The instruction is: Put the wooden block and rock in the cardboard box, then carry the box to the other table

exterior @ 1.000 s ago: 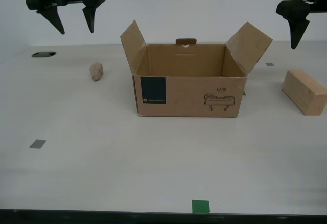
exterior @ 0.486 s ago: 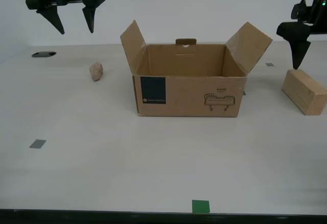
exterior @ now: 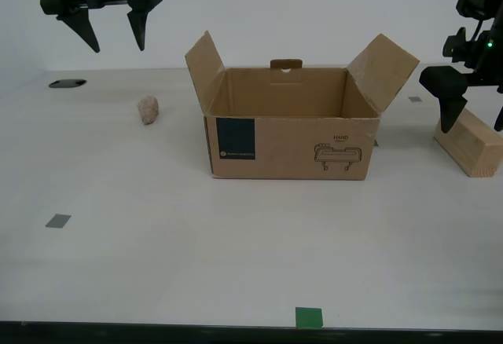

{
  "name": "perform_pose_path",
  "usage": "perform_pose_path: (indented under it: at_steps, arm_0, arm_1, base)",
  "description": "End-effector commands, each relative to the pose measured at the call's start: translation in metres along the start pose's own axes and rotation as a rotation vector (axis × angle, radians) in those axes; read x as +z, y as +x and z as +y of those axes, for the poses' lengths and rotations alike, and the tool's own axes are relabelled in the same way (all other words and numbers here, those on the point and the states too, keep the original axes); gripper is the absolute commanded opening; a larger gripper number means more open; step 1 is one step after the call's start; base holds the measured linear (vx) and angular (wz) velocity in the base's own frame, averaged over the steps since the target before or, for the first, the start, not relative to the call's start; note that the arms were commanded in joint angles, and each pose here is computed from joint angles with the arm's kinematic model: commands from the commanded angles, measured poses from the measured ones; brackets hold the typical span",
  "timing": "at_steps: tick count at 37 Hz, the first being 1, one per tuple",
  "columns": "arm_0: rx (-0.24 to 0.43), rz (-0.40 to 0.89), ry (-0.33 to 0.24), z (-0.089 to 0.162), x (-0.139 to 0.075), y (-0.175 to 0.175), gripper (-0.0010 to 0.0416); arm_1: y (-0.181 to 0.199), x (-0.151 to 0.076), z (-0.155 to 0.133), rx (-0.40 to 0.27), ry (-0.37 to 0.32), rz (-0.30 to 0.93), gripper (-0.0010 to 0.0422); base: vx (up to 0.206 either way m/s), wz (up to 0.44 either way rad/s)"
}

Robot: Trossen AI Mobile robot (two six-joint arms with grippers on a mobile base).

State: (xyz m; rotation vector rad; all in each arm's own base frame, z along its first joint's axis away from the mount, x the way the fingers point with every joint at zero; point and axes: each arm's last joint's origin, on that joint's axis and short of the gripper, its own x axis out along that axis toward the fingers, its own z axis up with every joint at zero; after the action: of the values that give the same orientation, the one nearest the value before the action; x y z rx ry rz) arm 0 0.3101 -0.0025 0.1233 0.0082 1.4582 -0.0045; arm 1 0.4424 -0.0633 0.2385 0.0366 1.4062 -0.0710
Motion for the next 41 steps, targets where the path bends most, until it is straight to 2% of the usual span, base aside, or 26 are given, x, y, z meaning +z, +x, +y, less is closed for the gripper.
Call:
perform_pose_path:
  at_steps: [1,6,14,17,22,33,41]
  arm_0:
    - [-0.005,-0.03,0.0,0.0,0.002,0.006,0.0394]
    - [-0.018,0.0,0.0,0.0,0.001,0.018,0.0394]
    - [-0.018,0.089,-0.001,0.0,-0.004,0.039,0.0394]
    - [-0.018,0.095,-0.001,0.0,-0.004,0.041,0.0394]
    - [-0.018,0.088,-0.001,0.0,-0.003,0.039,0.0394]
    - [-0.018,0.088,-0.001,0.0,-0.003,0.038,0.0394]
    - [-0.018,0.089,-0.001,0.0,-0.003,0.038,0.0394]
  arm_1:
    - [0.0,0.0,0.0,0.001,0.002,0.001,0.04]
    - [0.0,0.002,-0.001,-0.001,0.006,-0.024,0.04]
    - [-0.003,0.013,-0.001,-0.009,0.001,-0.135,0.04]
    - [-0.003,0.015,-0.001,-0.012,0.036,-0.157,0.04]
    - [0.001,0.017,-0.003,-0.013,0.041,-0.17,0.04]
    - [0.059,0.024,-0.003,-0.007,0.04,-0.07,0.04]
    - [0.082,0.026,-0.003,-0.005,0.039,-0.048,0.04]
  base:
    - [0.0,0.0]
    - [0.0,0.0]
    - [0.0,0.0]
    - [0.0,0.0]
    - [0.0,0.0]
    - [0.0,0.0]
    - [0.0,0.0]
